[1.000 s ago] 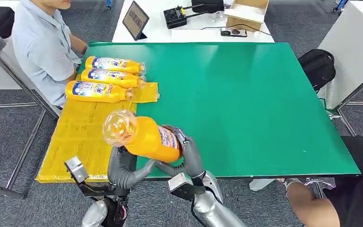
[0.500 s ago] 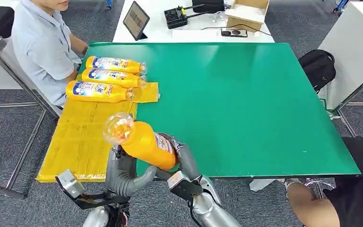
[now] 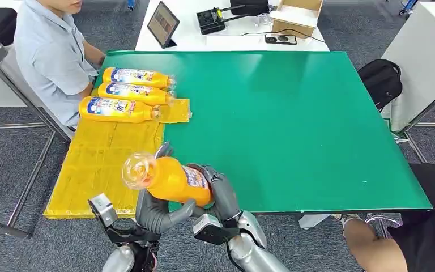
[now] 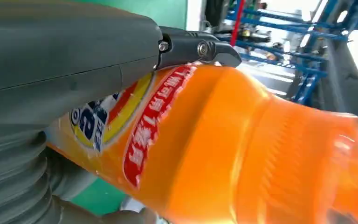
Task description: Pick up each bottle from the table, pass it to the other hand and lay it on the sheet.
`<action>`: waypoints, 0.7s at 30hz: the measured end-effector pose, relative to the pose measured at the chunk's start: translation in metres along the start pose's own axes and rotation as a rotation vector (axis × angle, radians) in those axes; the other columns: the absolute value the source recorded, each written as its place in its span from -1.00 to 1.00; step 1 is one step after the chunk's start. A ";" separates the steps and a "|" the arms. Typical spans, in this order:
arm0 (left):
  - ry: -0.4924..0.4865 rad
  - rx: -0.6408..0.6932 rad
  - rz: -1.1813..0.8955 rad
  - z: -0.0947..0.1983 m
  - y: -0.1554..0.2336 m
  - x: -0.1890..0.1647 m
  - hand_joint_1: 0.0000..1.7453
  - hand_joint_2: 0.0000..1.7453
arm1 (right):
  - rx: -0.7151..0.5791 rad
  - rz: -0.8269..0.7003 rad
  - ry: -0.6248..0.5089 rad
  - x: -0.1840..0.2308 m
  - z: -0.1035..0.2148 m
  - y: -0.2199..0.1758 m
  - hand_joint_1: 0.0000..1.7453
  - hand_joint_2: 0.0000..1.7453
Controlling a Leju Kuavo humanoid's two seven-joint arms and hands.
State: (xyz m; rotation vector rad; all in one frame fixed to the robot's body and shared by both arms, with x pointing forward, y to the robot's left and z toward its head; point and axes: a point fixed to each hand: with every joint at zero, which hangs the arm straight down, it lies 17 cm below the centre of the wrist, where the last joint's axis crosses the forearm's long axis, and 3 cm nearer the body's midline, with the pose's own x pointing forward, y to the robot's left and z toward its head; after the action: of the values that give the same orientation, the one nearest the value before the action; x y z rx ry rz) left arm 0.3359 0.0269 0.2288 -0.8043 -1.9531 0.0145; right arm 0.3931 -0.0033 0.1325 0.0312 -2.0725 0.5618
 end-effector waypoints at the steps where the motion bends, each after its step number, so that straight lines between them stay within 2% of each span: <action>1: 0.005 -0.001 -0.001 0.000 0.000 -0.002 -1.00 1.00 | 0.003 -0.003 0.001 0.000 0.000 0.001 0.82 1.00; 4: 0.008 -0.005 0.000 -0.001 0.000 -0.003 -1.00 1.00 | 0.014 -0.016 0.000 0.001 0.000 0.005 0.82 1.00; 5: 0.008 -0.007 0.001 -0.001 0.000 -0.003 -0.94 1.00 | 0.018 -0.017 -0.001 0.001 0.000 0.005 0.76 1.00; 6: 0.010 -0.009 0.000 -0.001 0.001 -0.004 0.68 1.00 | 0.020 -0.017 -0.002 0.002 0.000 0.006 0.70 1.00; 7: 0.011 -0.011 0.000 -0.001 0.001 -0.004 1.00 1.00 | 0.022 -0.018 -0.003 0.002 -0.001 0.007 0.42 1.00; 10: 0.007 -0.021 0.039 -0.001 0.001 -0.002 1.00 1.00 | 0.032 -0.030 -0.002 0.002 -0.001 0.009 0.48 1.00; 11: 0.007 -0.030 0.052 0.000 0.001 -0.001 1.00 1.00 | 0.035 -0.034 -0.003 0.003 -0.001 0.011 0.56 1.00; 12: 0.007 -0.035 0.060 0.000 0.002 0.000 1.00 1.00 | 0.038 -0.035 -0.006 0.004 -0.002 0.012 0.52 1.00; 13: 0.007 -0.037 0.064 0.001 0.002 0.000 1.00 1.00 | 0.040 -0.035 -0.007 0.004 -0.002 0.012 0.10 1.00; 14: 0.006 -0.038 0.063 0.000 0.003 0.000 1.00 1.00 | 0.042 -0.036 -0.007 0.004 -0.003 0.012 -0.80 1.00; 15: 0.007 -0.039 0.061 0.000 0.004 0.000 1.00 1.00 | 0.045 -0.037 -0.008 0.004 -0.003 0.013 -1.00 1.00; 17: 0.007 -0.044 0.064 -0.001 0.004 0.001 1.00 1.00 | 0.064 -0.050 -0.007 0.005 -0.002 0.019 -1.00 1.00; 18: 0.009 -0.044 0.070 -0.001 0.006 0.001 1.00 1.00 | 0.077 -0.062 -0.007 0.006 -0.001 0.022 -1.00 -1.00; 21: 0.023 -0.048 0.092 -0.001 0.009 0.001 1.00 1.00 | 0.097 -0.072 -0.008 0.007 0.002 0.028 -1.00 -1.00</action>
State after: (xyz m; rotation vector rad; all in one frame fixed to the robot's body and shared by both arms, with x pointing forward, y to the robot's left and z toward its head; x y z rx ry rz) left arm 0.3410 0.0344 0.2267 -0.9217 -1.8997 0.0133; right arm 0.3810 0.0226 0.1266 0.1638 -2.0419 0.6188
